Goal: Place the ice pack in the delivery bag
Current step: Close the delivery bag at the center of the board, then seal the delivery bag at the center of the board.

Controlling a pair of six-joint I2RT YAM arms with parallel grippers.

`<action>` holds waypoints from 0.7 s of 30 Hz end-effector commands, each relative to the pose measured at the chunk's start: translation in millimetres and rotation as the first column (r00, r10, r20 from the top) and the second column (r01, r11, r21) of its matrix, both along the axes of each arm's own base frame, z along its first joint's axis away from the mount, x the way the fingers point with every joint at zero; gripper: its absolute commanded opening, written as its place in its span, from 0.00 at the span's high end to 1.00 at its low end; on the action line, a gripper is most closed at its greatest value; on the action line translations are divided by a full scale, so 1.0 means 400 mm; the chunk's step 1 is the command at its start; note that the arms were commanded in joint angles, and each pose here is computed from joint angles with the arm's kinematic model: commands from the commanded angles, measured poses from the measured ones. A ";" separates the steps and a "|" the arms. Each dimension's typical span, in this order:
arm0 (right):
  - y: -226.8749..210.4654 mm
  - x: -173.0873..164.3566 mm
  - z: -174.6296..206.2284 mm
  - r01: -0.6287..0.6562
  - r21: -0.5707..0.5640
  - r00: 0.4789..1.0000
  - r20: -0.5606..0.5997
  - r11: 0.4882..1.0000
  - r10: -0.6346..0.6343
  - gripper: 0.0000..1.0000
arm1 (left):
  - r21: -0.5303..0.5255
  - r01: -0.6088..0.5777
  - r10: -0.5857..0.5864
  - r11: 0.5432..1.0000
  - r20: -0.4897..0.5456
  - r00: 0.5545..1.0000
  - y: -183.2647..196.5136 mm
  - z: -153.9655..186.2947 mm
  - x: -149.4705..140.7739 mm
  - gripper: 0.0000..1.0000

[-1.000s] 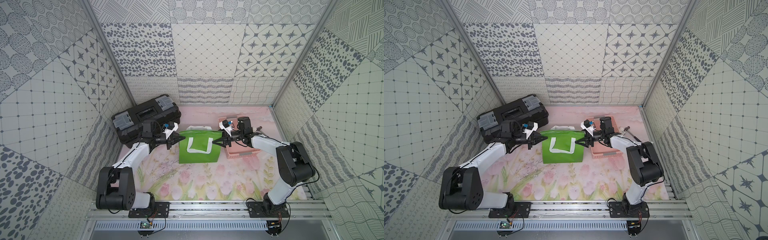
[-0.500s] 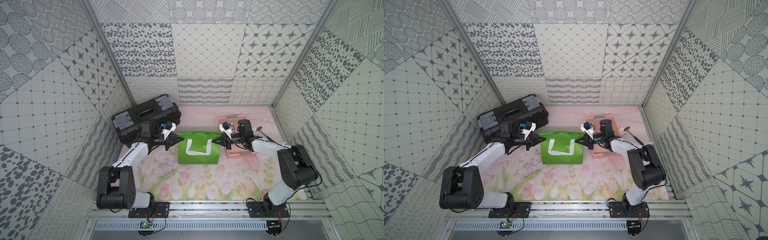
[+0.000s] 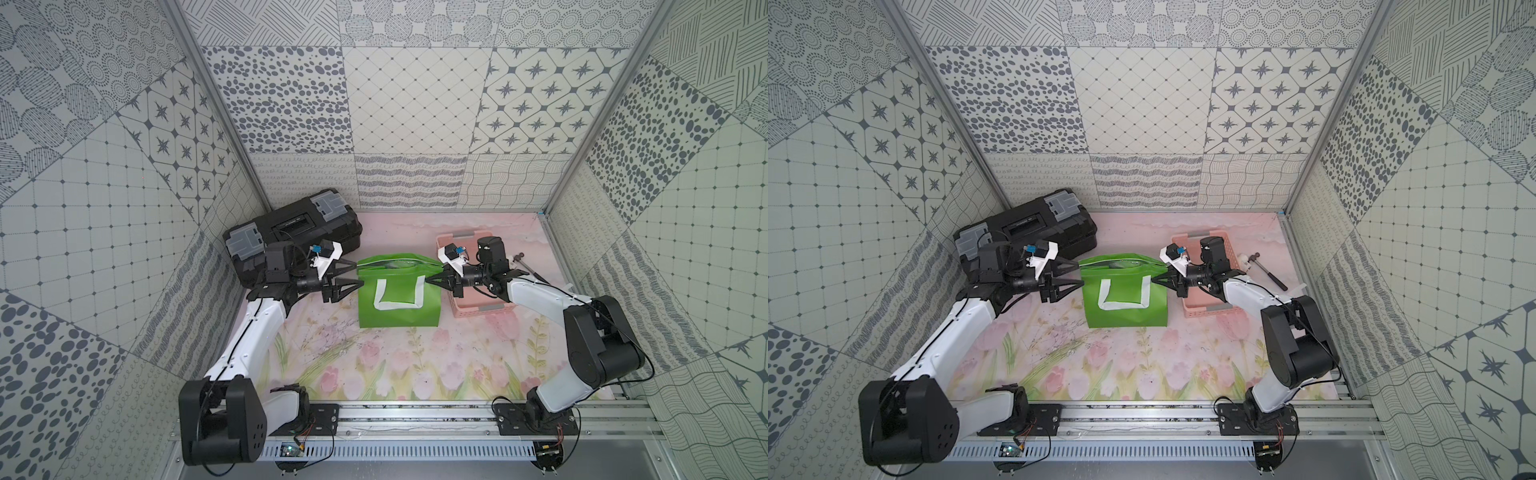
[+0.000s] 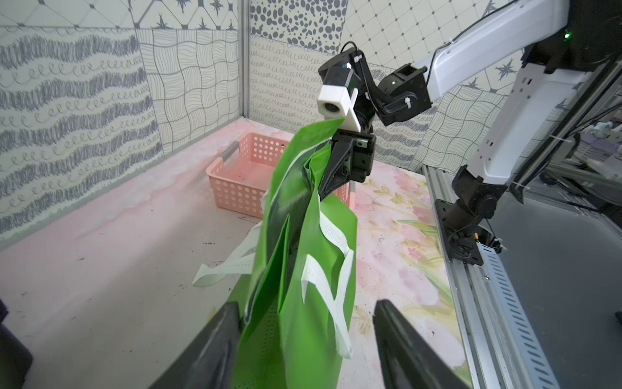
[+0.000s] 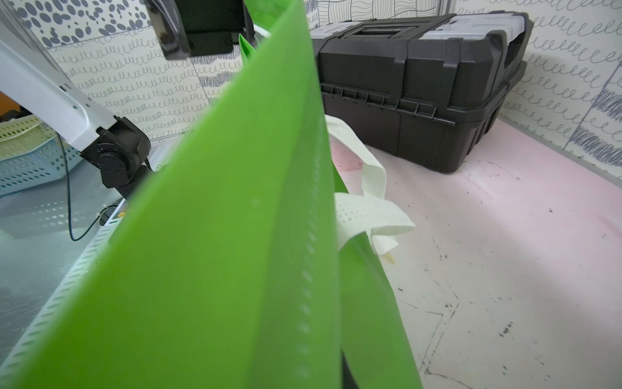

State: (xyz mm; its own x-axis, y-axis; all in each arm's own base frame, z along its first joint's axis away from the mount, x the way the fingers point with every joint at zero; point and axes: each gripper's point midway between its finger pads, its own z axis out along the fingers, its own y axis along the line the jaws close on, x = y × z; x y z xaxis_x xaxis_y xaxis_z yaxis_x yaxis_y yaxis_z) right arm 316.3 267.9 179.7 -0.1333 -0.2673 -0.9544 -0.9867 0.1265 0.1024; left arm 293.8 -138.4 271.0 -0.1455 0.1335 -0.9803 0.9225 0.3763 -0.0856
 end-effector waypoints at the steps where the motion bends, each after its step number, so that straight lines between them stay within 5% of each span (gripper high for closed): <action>1: -0.006 0.021 0.063 0.025 0.000 0.994 0.108 1.000 -0.025 1.00 | -0.063 -0.206 0.204 0.977 -0.031 0.978 0.013 0.156 0.029 0.21; 9: -0.001 0.022 0.063 0.023 -0.002 0.995 0.101 1.000 -0.022 1.00 | 0.021 -0.419 0.419 0.908 -0.043 0.907 -0.108 0.296 0.168 0.22; 16: -0.003 0.023 0.058 0.029 -0.016 0.994 0.107 0.999 -0.027 1.00 | 0.266 -0.462 0.489 0.846 -0.039 0.872 -0.200 0.226 0.309 0.27; 21: -0.004 0.019 0.060 0.033 -0.023 0.993 0.112 0.999 -0.030 1.00 | 0.491 -0.434 0.493 0.755 0.011 0.870 -0.244 0.129 0.361 0.28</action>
